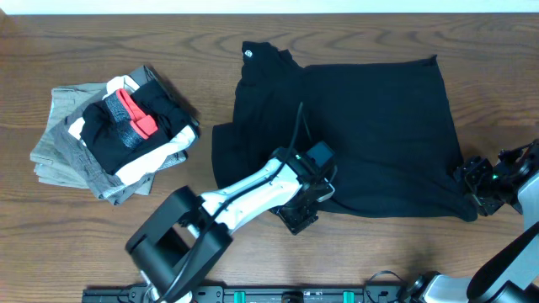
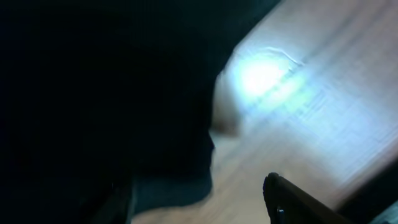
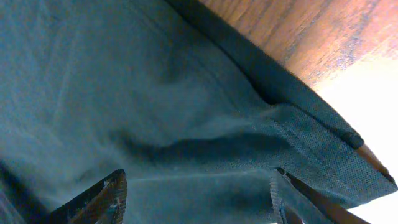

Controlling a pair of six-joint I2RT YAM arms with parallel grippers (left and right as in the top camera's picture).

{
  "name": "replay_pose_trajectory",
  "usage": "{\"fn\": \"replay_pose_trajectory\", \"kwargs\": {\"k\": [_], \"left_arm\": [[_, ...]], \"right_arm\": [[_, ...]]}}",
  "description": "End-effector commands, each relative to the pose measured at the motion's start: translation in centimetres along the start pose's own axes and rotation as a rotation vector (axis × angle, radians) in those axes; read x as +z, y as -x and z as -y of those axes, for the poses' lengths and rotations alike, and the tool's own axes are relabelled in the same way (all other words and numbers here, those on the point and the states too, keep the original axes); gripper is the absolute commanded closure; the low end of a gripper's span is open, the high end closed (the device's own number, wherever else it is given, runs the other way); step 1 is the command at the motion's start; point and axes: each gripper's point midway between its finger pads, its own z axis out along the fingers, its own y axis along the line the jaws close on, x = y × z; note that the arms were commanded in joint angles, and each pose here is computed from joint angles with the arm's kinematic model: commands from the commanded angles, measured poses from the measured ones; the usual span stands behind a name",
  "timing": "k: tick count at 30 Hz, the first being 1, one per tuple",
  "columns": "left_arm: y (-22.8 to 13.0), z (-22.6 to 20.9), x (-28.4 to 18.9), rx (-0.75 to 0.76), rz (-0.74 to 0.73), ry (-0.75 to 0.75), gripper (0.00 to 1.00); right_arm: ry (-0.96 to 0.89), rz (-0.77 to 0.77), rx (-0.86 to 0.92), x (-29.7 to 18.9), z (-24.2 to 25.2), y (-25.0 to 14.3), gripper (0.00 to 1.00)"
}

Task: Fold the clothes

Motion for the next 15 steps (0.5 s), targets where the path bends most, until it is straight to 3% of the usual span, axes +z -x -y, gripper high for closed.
{"fn": "replay_pose_trajectory", "kwargs": {"k": [1,2,6,7,15], "left_arm": [[-0.6,-1.2,1.9,0.02,-0.06,0.039,0.35],[-0.8,-1.2,2.3,0.018,-0.075,0.037,0.42],[-1.5,-1.2,2.6,-0.028,-0.113,0.034,0.9],[-1.8,-1.1,2.2,-0.062,-0.124,0.034,0.94],[-3.4,4.0,-6.5,-0.155,-0.219,-0.167,0.94]], "right_arm": [[0.021,-0.003,-0.011,-0.2,-0.1,-0.1,0.29],[0.02,-0.002,-0.011,-0.2,-0.1,-0.1,0.29],[0.02,-0.002,-0.011,-0.2,-0.1,-0.1,0.29],[0.02,-0.002,-0.01,-0.2,-0.1,-0.1,0.29],[0.011,0.001,-0.014,-0.2,0.0,0.0,0.3]]}}
